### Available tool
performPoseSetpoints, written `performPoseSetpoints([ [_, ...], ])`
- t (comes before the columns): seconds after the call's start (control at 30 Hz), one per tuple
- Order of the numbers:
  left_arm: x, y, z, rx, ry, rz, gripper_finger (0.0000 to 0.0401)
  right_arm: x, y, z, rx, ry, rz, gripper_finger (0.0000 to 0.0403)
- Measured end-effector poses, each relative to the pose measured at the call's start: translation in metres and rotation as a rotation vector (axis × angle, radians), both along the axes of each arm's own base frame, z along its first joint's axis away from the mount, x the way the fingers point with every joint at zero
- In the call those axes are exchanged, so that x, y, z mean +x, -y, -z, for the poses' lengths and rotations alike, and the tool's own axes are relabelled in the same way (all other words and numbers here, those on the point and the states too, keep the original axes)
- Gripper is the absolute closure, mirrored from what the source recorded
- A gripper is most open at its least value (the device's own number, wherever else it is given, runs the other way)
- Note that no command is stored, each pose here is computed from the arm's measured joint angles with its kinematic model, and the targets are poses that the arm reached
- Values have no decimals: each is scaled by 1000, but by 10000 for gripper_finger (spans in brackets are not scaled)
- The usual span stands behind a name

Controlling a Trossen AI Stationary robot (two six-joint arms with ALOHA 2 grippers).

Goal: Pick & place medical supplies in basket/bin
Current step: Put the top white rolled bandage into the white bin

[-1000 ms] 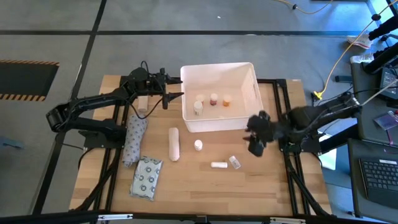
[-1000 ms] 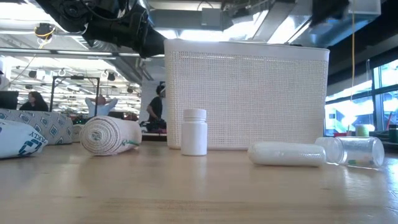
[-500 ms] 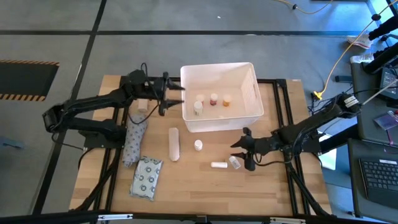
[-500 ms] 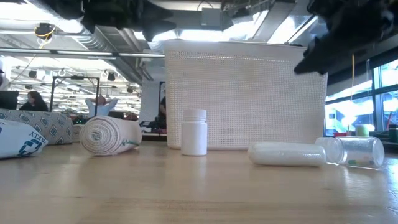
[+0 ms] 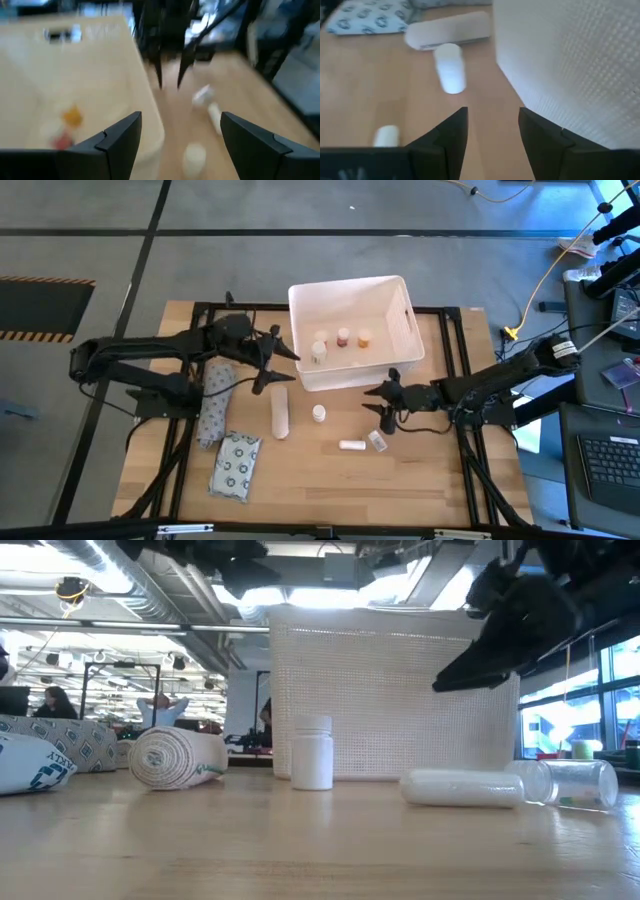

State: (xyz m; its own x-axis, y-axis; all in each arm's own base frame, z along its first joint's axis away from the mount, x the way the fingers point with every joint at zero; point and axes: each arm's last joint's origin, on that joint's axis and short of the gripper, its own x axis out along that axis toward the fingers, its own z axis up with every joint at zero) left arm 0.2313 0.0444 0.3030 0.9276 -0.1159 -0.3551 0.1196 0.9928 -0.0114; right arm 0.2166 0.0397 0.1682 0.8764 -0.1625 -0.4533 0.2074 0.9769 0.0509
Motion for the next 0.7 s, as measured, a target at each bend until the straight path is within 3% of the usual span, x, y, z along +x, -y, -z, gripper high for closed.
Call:
performPoseSetpoints([
  [0.1,-6,3,1,40,-184,-170,142,5,6,4,0,1,29,226],
  [0.23,-20,-7,-2,102,-377,-613,161,12,11,9,-15,14,48,226],
  [0.3,-30,-14,-3,70,-443,-758,174,15,12,11,-16,25,50,226],
  [0.57,-58,-54,8,-178,-593,-1069,213,17,12,13,-13,29,50,226],
  [0.7,-67,-80,15,-207,-632,-1203,215,17,12,13,-2,32,32,226],
])
